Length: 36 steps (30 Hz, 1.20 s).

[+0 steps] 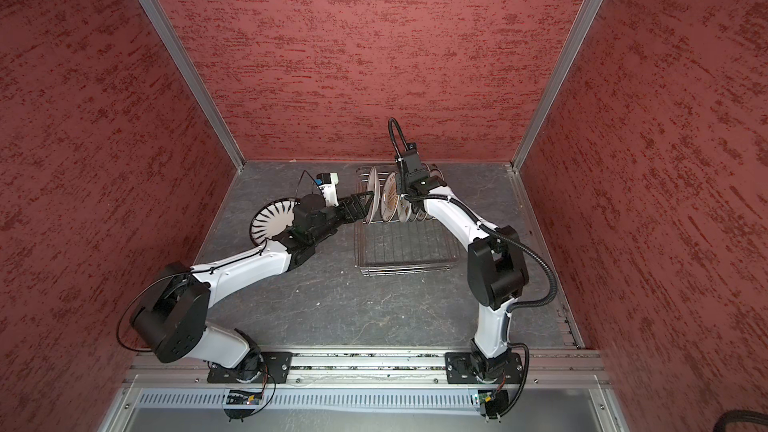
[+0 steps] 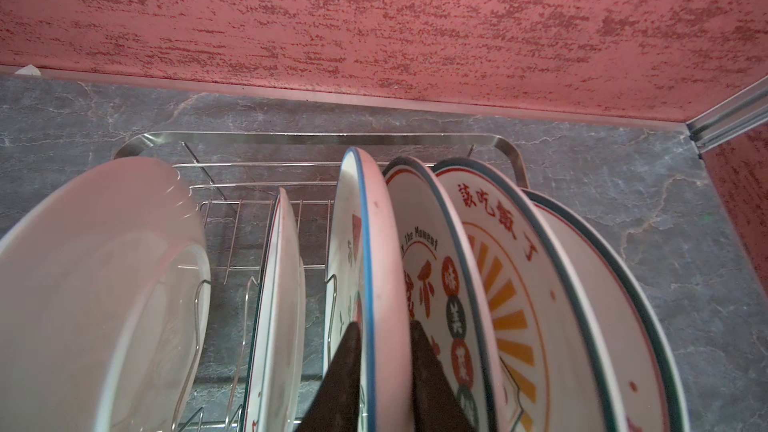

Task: Unload the plates from the dish rack
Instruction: 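Lower the right gripper onto the watermelon plate rim in the rack while the left waits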

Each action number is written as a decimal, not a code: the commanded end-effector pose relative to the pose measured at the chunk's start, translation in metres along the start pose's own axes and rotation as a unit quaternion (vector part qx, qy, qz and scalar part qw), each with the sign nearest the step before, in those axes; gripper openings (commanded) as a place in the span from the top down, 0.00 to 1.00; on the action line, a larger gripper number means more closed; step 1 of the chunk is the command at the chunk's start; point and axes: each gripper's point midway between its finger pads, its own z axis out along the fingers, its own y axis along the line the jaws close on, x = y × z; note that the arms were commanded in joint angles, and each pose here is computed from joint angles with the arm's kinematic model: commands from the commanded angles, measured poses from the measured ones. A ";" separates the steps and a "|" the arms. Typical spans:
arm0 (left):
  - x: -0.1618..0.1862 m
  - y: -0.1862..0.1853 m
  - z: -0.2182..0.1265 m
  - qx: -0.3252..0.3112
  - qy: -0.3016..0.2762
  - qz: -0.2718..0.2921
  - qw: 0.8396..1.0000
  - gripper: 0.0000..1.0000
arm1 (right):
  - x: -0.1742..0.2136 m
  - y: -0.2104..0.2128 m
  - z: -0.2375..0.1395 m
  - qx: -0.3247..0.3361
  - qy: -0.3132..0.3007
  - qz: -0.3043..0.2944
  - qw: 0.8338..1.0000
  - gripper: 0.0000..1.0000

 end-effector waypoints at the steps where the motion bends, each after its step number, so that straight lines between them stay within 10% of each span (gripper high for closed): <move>1: 0.001 0.003 0.002 0.008 0.001 -0.005 1.000 0.01 | 0.004 0.000 0.007 0.019 0.014 -0.009 1.000 0.78; 36: -0.016 0.034 -0.002 0.015 -0.015 -0.044 0.999 0.01 | -0.018 0.008 0.000 0.093 0.013 -0.062 0.994 0.83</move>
